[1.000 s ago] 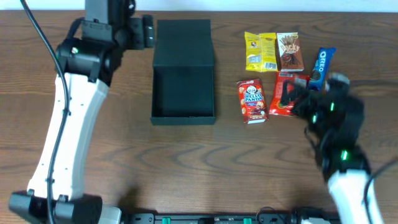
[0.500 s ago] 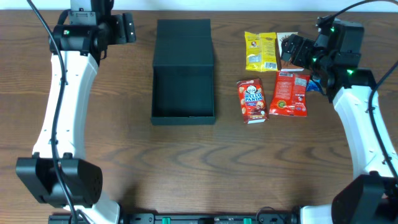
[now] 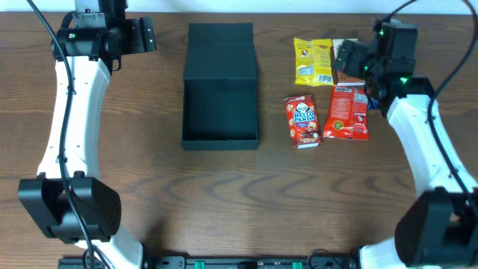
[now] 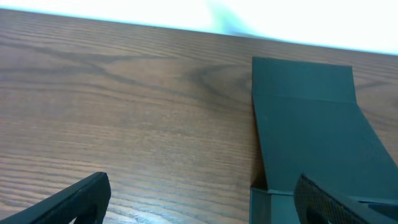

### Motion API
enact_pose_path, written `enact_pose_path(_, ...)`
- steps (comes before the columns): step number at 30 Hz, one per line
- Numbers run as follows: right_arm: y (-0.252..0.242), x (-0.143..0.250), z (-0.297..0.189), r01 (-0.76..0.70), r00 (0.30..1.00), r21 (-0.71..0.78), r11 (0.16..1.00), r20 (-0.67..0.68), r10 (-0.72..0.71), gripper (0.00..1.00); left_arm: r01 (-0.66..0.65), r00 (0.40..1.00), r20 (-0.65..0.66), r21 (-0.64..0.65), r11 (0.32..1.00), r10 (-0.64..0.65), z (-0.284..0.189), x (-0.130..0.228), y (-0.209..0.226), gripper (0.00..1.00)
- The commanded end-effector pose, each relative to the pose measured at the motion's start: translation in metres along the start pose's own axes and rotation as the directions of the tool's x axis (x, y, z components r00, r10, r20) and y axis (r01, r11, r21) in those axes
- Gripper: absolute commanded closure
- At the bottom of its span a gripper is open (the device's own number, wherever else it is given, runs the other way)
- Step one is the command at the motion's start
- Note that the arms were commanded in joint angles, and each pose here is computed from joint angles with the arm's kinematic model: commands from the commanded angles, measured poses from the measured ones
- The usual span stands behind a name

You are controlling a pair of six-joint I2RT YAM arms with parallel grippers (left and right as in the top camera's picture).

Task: Pack container
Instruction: 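Grasp the blue Oreo pack with the right gripper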

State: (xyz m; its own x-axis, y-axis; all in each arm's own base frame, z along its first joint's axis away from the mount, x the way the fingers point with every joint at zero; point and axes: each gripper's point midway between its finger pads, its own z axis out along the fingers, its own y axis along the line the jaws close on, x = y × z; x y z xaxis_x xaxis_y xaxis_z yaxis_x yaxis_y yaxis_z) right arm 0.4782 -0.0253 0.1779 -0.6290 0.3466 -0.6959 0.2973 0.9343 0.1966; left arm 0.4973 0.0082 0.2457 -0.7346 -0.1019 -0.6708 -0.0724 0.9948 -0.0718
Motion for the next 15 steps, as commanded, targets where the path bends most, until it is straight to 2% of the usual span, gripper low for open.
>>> enact_pose_path(1, -0.057, -0.014, 0.002, -0.154, 0.988, 0.176, 0.972, 0.058, 0.146, 0.01, -0.016, 1.0, -0.012, 0.002, 1.0, 0.016, 0.002, 0.003, 0.001, 0.05)
enact_pose_path(7, -0.093, 0.011, 0.031, -0.164, 0.984, 0.276, 0.947, -0.022, 0.177, 0.03, -0.016, 1.0, -0.014, 0.002, 1.0, 0.016, 0.002, 0.003, 0.001, 0.05)
enact_pose_path(15, -0.126, 0.024, 0.063, -0.07, 0.964, 0.474, 0.878, -0.193, 0.182, 0.02, -0.016, 0.999, -0.048, 0.0, 1.0, 0.016, 0.002, 0.012, 0.001, 0.05)
